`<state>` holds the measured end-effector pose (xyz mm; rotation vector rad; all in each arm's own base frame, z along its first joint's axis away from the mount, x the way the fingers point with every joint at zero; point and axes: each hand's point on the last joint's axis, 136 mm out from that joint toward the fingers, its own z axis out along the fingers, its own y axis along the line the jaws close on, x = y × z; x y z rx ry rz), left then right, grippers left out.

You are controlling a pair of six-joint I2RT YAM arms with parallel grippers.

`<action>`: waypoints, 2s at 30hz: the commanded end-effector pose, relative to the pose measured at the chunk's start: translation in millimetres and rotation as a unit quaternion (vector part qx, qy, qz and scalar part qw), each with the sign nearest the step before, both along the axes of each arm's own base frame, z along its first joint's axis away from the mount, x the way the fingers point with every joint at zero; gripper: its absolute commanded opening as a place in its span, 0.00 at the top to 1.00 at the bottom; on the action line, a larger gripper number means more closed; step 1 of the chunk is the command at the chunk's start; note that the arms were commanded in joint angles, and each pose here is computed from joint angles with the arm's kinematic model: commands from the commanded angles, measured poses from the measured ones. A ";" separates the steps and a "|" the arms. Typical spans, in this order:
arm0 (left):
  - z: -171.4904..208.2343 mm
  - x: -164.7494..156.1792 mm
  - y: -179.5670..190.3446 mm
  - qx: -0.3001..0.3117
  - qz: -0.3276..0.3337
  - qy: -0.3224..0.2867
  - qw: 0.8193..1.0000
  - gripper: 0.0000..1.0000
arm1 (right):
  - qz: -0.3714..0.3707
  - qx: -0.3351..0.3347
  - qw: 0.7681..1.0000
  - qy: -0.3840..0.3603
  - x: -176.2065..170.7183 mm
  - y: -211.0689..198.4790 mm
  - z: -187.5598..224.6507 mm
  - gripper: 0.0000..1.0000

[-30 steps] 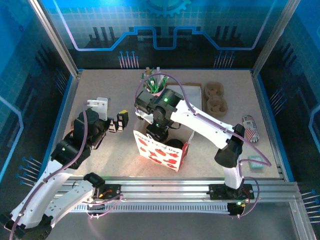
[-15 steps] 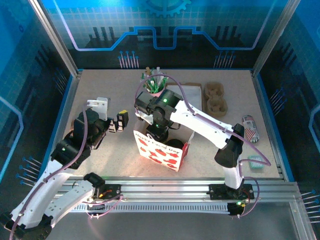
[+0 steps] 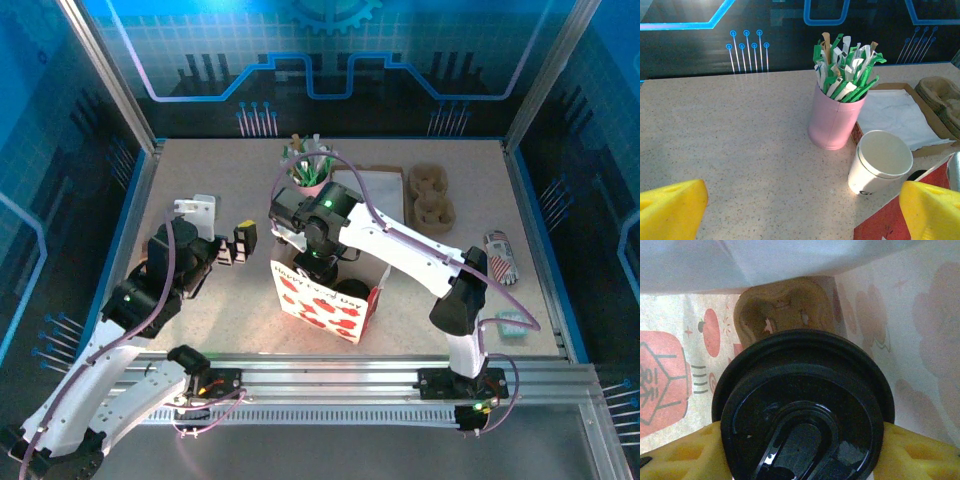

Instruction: Pack the takeout coffee

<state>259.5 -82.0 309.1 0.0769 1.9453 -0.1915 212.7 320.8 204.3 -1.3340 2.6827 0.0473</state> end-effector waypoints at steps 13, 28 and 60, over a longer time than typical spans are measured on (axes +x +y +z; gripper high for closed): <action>0.5 3.4 2.2 0.001 0.007 -0.009 1.000 0.01 | 0.003 0.012 1.000 0.005 -7.0 -1.4 6.5 0.48; 0.9 3.6 1.3 0.000 0.005 -0.009 1.000 0.01 | 0.004 0.008 1.000 0.009 -9.3 -1.9 2.4 0.48; -1.2 2.8 -2.7 -0.003 -0.005 -0.002 1.000 0.01 | 0.009 0.012 1.000 0.016 -16.0 -0.9 -5.5 0.48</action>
